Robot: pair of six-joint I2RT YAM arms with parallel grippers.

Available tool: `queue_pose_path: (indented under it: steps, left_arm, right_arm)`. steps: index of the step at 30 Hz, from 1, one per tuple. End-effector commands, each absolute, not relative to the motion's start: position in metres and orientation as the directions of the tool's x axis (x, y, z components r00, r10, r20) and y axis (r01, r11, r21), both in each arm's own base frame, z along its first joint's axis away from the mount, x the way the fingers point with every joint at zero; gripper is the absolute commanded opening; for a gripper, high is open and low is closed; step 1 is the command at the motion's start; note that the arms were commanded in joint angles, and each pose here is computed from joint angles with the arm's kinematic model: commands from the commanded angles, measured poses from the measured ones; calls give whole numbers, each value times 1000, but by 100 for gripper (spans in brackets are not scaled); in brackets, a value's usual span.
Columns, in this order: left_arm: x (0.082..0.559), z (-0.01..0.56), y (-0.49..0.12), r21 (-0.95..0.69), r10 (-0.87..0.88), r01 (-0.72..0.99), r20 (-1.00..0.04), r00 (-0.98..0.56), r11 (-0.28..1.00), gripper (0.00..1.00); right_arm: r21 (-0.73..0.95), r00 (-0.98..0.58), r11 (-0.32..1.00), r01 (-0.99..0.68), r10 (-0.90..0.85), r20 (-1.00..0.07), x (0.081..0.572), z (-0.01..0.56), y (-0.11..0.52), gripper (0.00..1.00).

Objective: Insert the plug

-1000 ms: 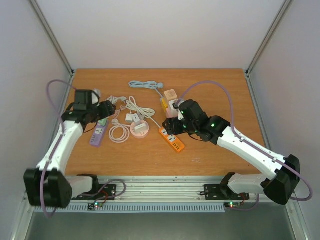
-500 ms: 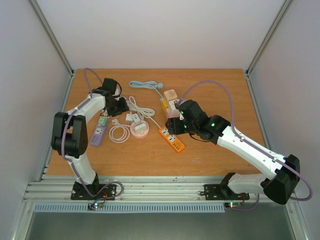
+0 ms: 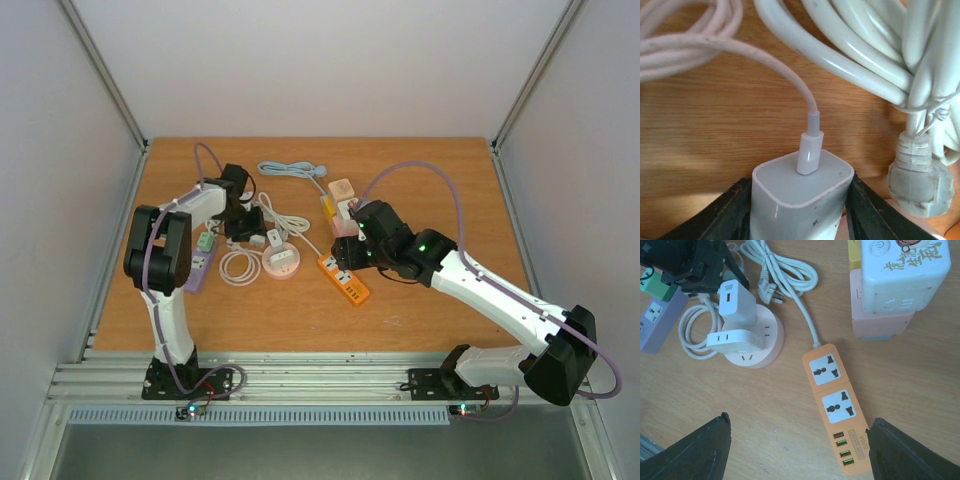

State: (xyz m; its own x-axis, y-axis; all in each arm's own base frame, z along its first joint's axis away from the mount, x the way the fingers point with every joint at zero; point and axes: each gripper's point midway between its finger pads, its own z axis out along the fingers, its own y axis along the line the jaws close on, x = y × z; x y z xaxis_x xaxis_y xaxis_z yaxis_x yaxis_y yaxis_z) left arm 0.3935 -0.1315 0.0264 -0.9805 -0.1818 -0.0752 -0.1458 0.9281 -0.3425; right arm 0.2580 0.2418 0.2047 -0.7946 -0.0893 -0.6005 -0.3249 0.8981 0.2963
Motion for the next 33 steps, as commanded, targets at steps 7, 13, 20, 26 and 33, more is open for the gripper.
queue_pose_path:
  steps: [7,13,20,26,33]
  left_arm:
    - [384,17,-109,-201,-139,-121,-80,-987,972,41]
    - [385,19,-116,-234,-128,-108,-74,-989,966,55]
    - [378,13,-111,-188,-117,-106,-51,-992,976,55]
    - [384,34,-109,-180,-108,-85,-125,-986,980,40]
    - [405,106,-121,-277,-124,-30,-331,-935,960,34]
  right_arm:
    - [295,-799,905,-305,-75,-597,260,204,240,76]
    - [299,-799,905,-302,-69,-598,260,205,239,76]
    - [304,-801,906,-295,-60,-596,259,205,239,76]
    - [310,-796,904,-294,-52,-603,259,209,238,76]
    - [307,-766,904,-299,-35,-642,260,222,233,76]
